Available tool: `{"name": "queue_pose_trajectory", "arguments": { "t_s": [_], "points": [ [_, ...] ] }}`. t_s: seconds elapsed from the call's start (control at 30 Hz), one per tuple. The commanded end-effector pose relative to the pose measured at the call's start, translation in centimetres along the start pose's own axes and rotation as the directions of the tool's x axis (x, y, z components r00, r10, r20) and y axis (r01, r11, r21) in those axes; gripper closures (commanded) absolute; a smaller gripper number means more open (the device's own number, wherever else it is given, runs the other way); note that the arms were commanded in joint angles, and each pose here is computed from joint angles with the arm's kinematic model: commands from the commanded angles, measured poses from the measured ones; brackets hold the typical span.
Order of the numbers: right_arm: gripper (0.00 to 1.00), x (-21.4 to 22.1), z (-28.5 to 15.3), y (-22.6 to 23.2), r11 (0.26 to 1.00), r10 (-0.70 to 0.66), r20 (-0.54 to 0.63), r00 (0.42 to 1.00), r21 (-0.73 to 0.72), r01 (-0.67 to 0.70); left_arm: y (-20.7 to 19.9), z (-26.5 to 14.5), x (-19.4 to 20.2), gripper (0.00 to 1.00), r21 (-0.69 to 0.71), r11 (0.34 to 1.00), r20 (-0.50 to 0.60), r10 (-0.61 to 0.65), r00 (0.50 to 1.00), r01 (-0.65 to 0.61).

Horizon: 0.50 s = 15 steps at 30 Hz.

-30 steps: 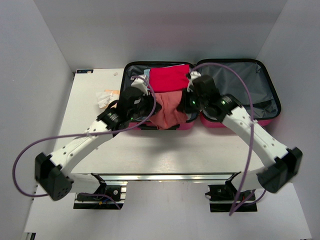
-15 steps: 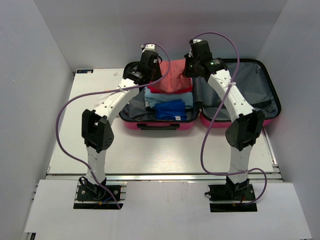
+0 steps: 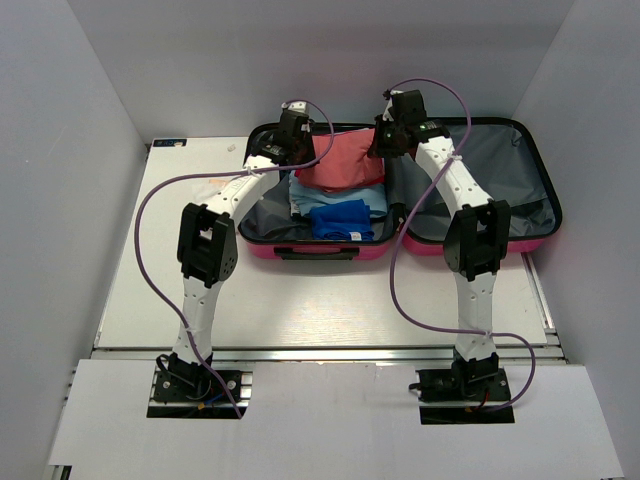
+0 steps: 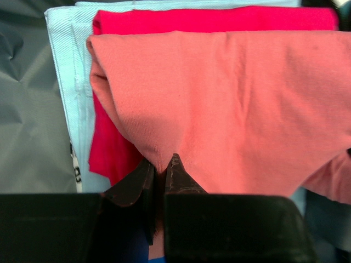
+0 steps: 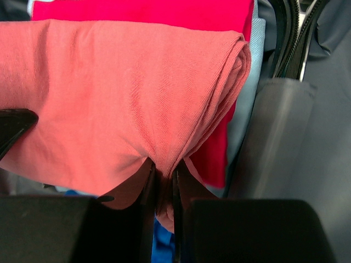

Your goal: Pack the luggage

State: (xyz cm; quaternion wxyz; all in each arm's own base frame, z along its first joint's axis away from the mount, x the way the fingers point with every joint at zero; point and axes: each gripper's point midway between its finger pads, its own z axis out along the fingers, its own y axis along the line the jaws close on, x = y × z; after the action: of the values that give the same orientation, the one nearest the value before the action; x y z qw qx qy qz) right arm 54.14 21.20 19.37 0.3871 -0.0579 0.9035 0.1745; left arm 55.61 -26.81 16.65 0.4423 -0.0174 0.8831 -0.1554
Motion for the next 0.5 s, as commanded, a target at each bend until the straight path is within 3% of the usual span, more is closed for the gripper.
{"name": "queue_pose_trajectory", "arguments": {
  "t_s": [0.0,0.13,0.47],
  "points": [
    [1.00,-3.9,0.2,0.2,0.997,-0.019,0.136,0.991,-0.066,0.028,-0.2,-0.2,-3.9,1.00,0.041,0.999,0.100,-0.003,0.995,-0.001],
    [1.00,-3.8,1.2,-0.3,0.997,-0.014,0.137,0.990,-0.076,0.025,0.2,0.2,-4.9,1.00,0.062,0.998,0.123,-0.019,0.992,0.011],
    [1.00,-7.9,-4.6,-0.1,0.999,-0.028,0.252,0.967,-0.017,0.033,-1.0,-2.6,-8.3,1.00,0.127,0.992,0.196,-0.010,0.981,-0.015]
  ]
}}
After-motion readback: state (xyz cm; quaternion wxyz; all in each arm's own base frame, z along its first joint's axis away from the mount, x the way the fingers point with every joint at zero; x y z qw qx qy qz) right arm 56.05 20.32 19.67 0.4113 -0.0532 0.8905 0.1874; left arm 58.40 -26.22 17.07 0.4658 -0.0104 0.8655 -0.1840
